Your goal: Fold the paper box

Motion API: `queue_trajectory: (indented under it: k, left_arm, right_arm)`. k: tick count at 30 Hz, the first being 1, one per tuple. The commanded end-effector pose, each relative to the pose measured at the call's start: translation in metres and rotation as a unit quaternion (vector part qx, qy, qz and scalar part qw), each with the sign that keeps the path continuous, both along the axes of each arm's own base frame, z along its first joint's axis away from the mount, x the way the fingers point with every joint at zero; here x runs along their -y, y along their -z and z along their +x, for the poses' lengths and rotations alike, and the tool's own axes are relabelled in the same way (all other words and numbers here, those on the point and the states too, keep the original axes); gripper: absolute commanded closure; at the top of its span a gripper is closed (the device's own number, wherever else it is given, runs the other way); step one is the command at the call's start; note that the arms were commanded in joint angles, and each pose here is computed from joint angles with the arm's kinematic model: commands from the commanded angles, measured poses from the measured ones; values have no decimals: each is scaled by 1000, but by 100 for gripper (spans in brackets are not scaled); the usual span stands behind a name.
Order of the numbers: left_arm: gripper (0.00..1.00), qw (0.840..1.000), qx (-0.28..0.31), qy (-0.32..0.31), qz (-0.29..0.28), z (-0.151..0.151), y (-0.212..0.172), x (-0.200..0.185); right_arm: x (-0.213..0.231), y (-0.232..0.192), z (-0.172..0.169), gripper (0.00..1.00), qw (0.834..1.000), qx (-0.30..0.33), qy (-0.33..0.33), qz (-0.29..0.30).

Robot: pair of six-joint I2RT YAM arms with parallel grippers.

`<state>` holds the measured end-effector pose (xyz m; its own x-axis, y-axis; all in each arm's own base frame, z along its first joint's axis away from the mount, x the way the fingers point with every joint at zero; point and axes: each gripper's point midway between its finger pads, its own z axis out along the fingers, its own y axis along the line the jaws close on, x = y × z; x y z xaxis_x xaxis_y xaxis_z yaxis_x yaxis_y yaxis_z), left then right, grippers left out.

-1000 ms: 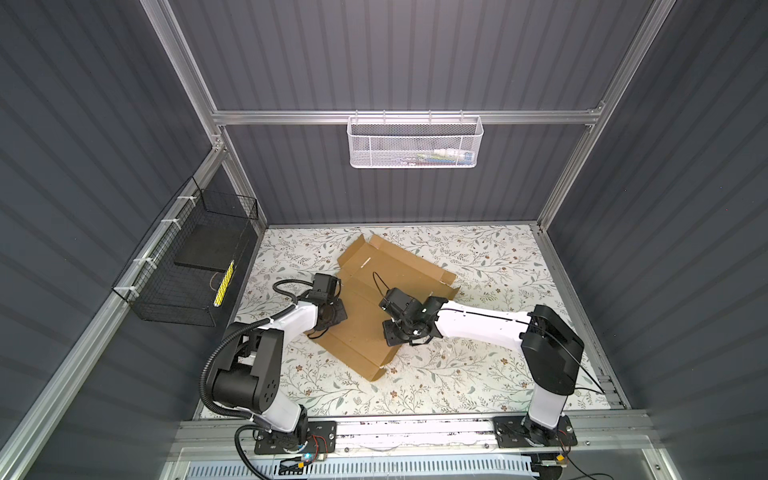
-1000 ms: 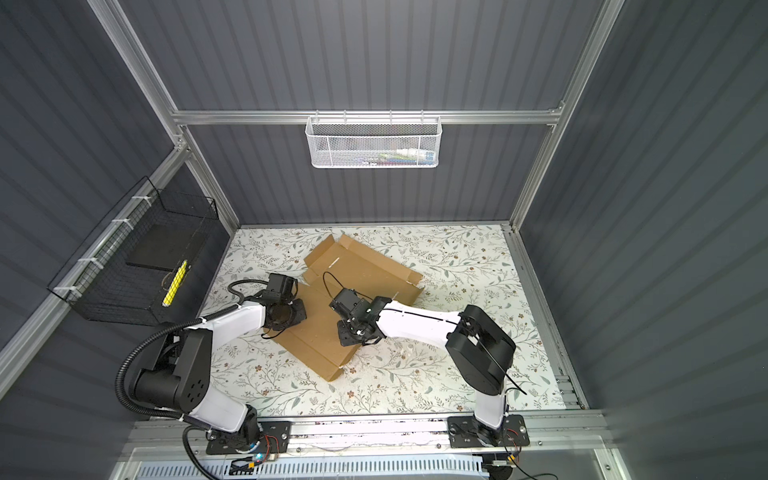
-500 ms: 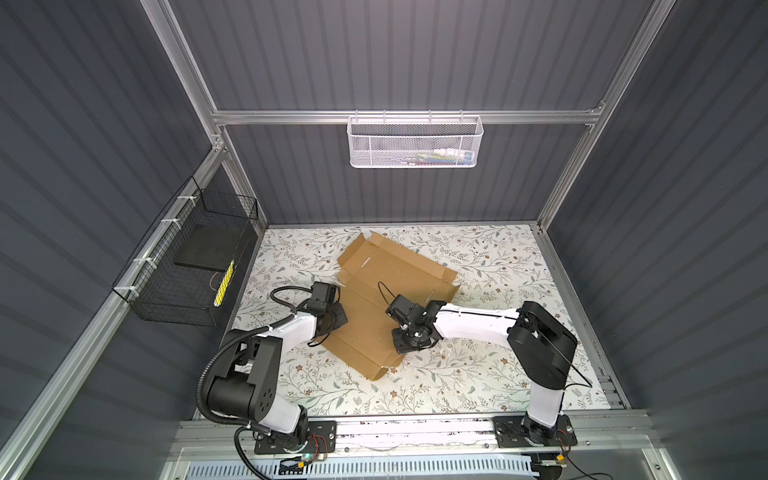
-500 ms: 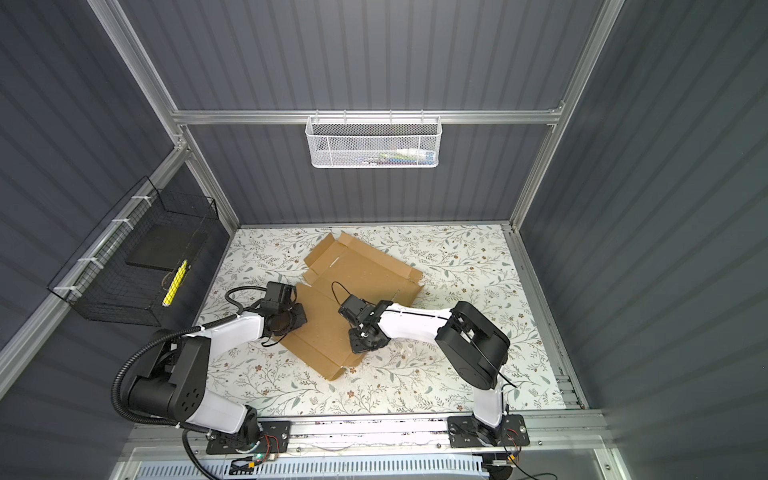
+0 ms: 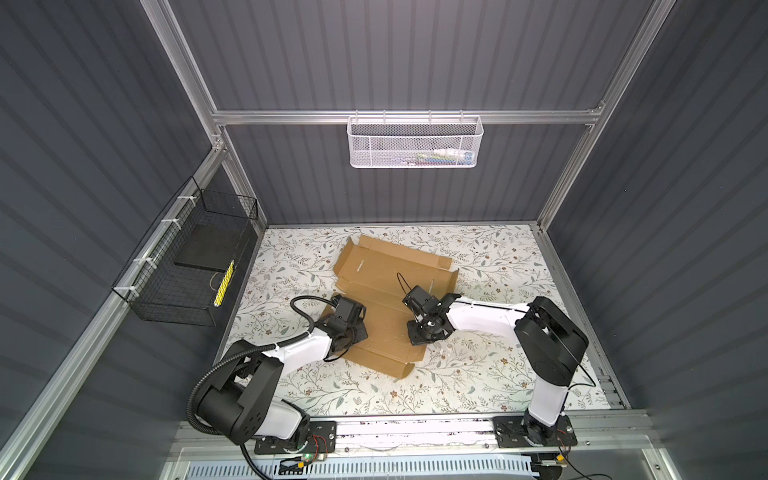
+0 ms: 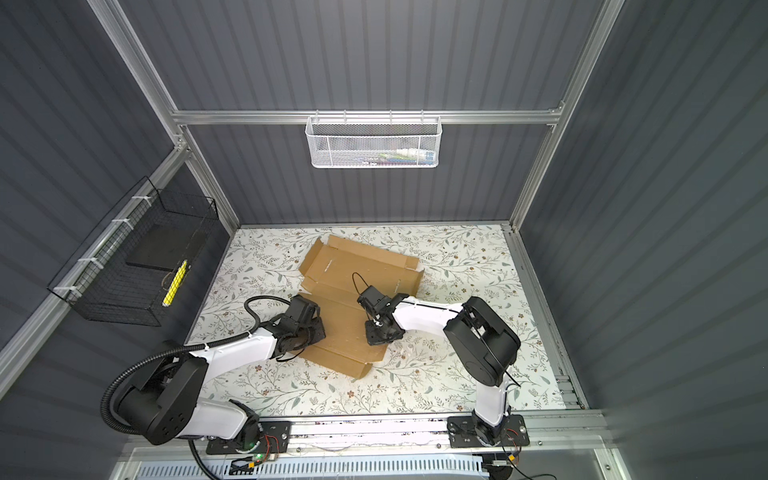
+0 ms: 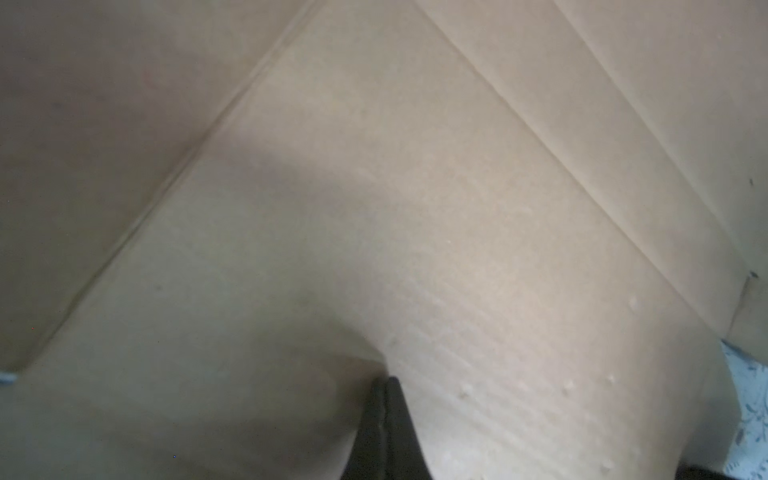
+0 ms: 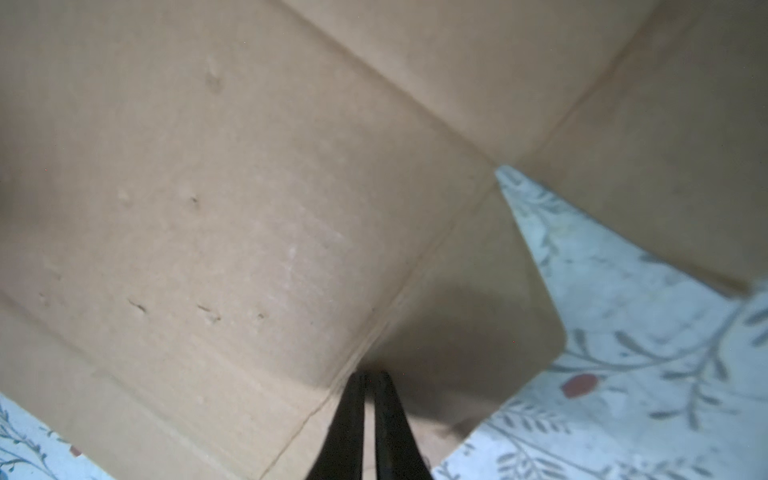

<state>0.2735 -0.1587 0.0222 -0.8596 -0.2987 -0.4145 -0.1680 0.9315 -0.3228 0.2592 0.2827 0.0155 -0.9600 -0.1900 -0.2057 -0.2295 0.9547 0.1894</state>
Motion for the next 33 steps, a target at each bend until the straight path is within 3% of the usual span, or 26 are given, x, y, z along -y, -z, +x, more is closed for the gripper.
queue_trajectory:
  k: [1,8,15,27,30,33]
  left_arm:
    - [100,996,-83,3,13,-46,28,-6]
    - [100,996,-88,10,-3,-62,30,4]
    - [100,998,-55,17,4,-46,0,8]
    - [97,993,81,45,74,35,-106,2]
    - [94,989,107,74,68,58,-126,-5]
    - [94,982,122,93,107,75,-140,-18]
  right_arm:
    - [45,32,-6,88,997,-26,2,-77]
    - [60,25,11,88,996,-17,0,-91]
    - [62,0,21,86,996,21,-2,-92]
    - [40,-88,28,65,989,137,12,60]
    - [40,-103,27,63,985,155,16,78]
    - [43,-110,28,61,982,167,24,83]
